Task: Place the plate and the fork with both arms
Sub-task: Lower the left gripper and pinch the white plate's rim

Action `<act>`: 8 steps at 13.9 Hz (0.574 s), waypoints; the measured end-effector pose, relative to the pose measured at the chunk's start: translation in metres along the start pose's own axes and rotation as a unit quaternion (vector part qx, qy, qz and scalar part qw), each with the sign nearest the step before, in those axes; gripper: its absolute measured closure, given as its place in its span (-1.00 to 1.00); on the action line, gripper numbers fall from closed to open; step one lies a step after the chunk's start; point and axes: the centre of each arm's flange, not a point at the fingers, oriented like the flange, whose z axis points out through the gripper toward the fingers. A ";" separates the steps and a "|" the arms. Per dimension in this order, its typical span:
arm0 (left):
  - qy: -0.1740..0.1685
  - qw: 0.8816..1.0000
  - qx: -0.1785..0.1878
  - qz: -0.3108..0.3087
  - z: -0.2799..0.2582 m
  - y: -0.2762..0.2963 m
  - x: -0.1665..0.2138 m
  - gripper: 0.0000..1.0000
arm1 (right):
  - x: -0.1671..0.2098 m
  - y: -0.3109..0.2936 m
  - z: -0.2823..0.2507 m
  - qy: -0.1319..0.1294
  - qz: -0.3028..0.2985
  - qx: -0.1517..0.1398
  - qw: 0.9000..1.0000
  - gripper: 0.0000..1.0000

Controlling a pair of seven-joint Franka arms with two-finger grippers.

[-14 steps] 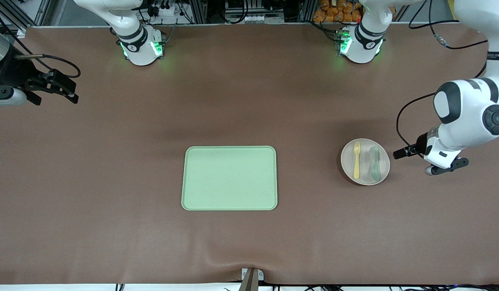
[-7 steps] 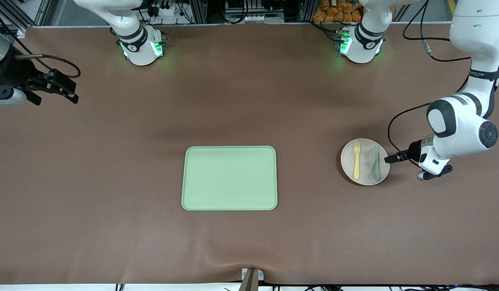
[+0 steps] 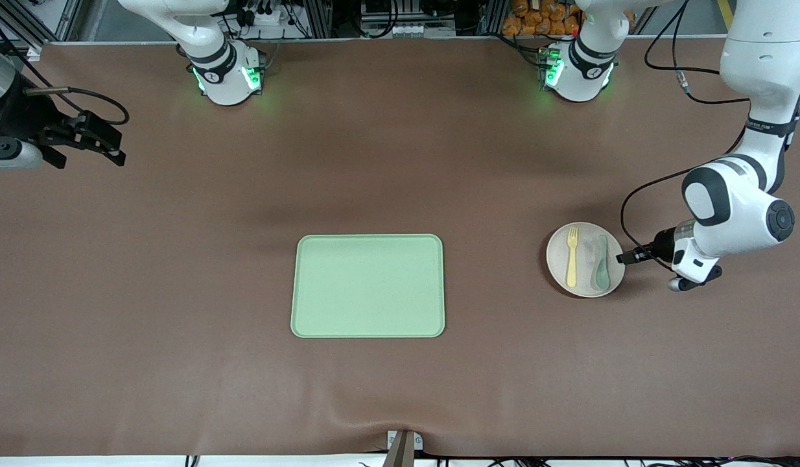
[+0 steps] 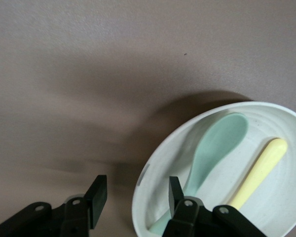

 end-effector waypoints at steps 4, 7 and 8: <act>-0.004 1.000 -0.011 -0.012 0.007 0.000 0.000 0.07 | 0.000 0.000 0.000 0.000 0.000 0.000 1.000 -1.00; -0.006 1.000 -0.012 -0.014 0.011 -0.001 0.001 0.22 | 0.000 0.000 0.000 0.000 0.000 0.000 1.000 -1.00; -0.006 1.000 -0.012 -0.014 0.012 -0.001 0.002 0.22 | 0.000 0.000 0.000 0.000 0.000 0.000 1.000 -1.00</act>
